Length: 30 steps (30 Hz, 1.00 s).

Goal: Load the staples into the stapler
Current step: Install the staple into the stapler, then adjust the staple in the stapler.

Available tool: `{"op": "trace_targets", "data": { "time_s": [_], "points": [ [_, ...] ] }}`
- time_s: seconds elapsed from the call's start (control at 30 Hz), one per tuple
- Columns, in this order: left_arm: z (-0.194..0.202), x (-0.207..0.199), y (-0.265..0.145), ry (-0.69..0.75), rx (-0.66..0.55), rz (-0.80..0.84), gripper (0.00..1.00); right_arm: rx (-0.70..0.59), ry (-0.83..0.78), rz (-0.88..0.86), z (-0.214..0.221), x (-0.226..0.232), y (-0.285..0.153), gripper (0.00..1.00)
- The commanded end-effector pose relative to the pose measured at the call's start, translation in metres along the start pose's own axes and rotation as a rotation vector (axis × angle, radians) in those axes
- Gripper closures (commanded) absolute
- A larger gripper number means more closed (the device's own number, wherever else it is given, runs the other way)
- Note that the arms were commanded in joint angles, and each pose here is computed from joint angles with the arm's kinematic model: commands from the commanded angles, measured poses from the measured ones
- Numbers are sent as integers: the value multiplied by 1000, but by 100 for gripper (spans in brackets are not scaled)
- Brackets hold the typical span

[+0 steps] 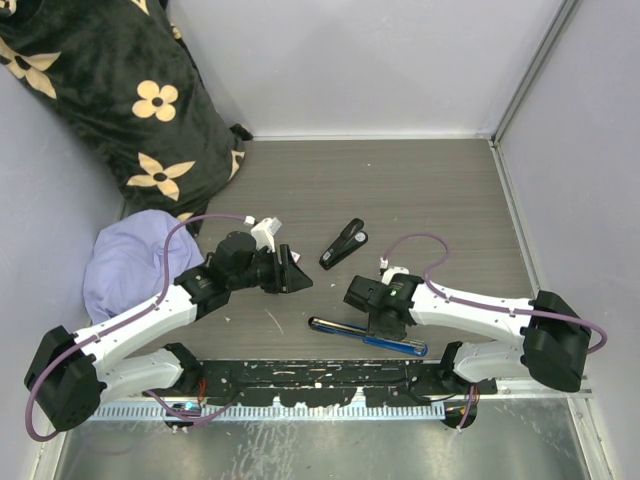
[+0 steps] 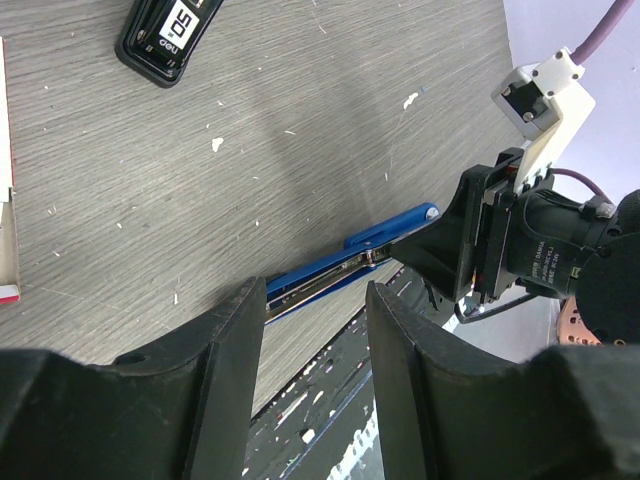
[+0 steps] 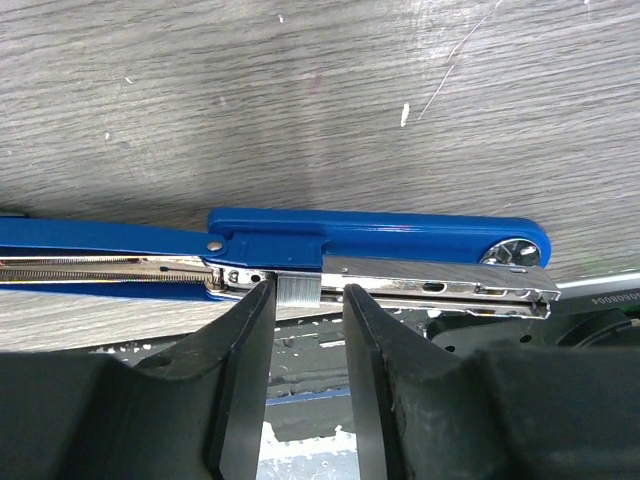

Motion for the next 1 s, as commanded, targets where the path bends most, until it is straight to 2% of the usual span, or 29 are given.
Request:
{"op": "trace_targets", "data": {
  "time_s": [0.0,0.2,0.5,0.97],
  "points": [
    [-9,-7,0,29,-37,48,54,-59,9,-7,-12,2,-14,60],
    [-8,-7,0,24,-36,51,53,-66,15,-44,-16,6,-25,60],
    [-8,-6,1,18,-35,47,53,-13,-13,-43,-4,-2,-16,74],
    [-7,-6,1,11,-29,46,53,-15,-22,-8,-1,-4,-1,75]
  ]
}}
Point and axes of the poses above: each gripper's point midway between its finger pads, its own y axis out along the fingers, its own x axis along the line the jaws close on, z = x × y, the point moved 4 cm from there along -y, back along the fingers, and after that the axes turned 3 degrees about y, right-handed, at the moved point
